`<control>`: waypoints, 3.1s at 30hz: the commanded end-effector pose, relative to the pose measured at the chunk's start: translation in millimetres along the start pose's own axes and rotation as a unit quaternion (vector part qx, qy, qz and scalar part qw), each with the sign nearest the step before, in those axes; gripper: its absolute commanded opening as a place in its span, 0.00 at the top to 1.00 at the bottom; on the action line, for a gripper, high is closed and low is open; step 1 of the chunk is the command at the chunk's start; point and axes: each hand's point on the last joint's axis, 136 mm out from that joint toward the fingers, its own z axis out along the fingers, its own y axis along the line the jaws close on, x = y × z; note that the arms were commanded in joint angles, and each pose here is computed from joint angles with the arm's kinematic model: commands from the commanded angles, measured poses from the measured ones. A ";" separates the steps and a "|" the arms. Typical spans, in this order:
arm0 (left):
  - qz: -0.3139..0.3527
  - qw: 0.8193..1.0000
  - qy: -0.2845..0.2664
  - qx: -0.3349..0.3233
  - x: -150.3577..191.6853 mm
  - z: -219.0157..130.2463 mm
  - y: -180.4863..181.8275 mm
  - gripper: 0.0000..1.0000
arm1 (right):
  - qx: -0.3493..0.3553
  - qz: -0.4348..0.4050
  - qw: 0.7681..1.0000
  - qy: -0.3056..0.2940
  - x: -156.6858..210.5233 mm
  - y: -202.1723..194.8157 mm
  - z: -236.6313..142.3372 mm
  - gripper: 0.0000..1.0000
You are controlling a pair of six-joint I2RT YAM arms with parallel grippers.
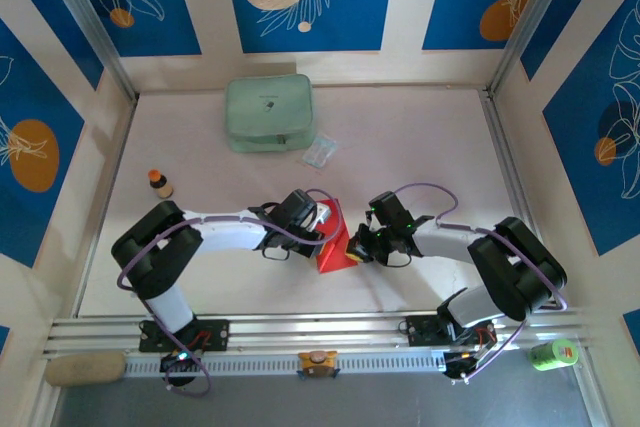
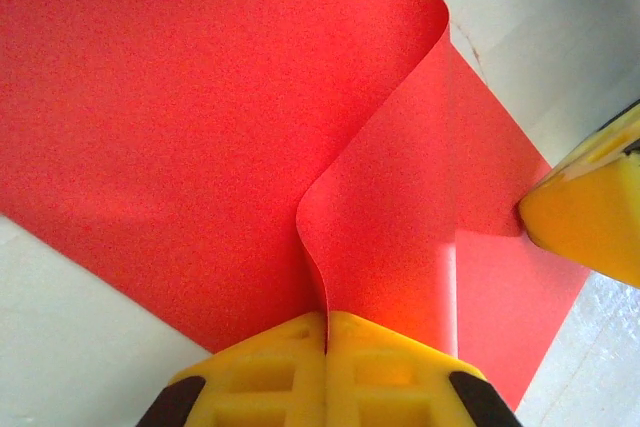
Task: Fold a paper plane with a square sheet of paper (pick it up from the middle)
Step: Fold the triangle a second time at the center of the table.
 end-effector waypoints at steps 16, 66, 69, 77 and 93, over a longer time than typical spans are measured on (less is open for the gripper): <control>0.010 1.000 -0.006 -0.006 -6.0 -2.2 2.6 1.00 | 0.040 0.017 0.999 0.010 8.4 -18.0 0.3 1.00; 0.004 1.000 0.017 -0.004 5.8 6.8 6.2 1.00 | -0.104 -0.062 0.993 -0.007 -18.0 78.4 -2.0 1.00; 0.004 1.000 0.017 -0.005 6.0 7.4 6.6 1.00 | -0.091 -0.058 0.994 -0.004 -21.6 75.0 4.8 1.00; 0.004 1.000 0.018 -0.005 5.9 6.8 6.3 1.00 | -0.077 -0.042 0.996 0.007 -20.1 59.0 19.4 1.00; 0.004 1.000 0.025 -0.009 9.3 9.2 8.7 1.00 | -0.042 -0.029 0.999 0.004 -13.5 27.8 23.5 1.00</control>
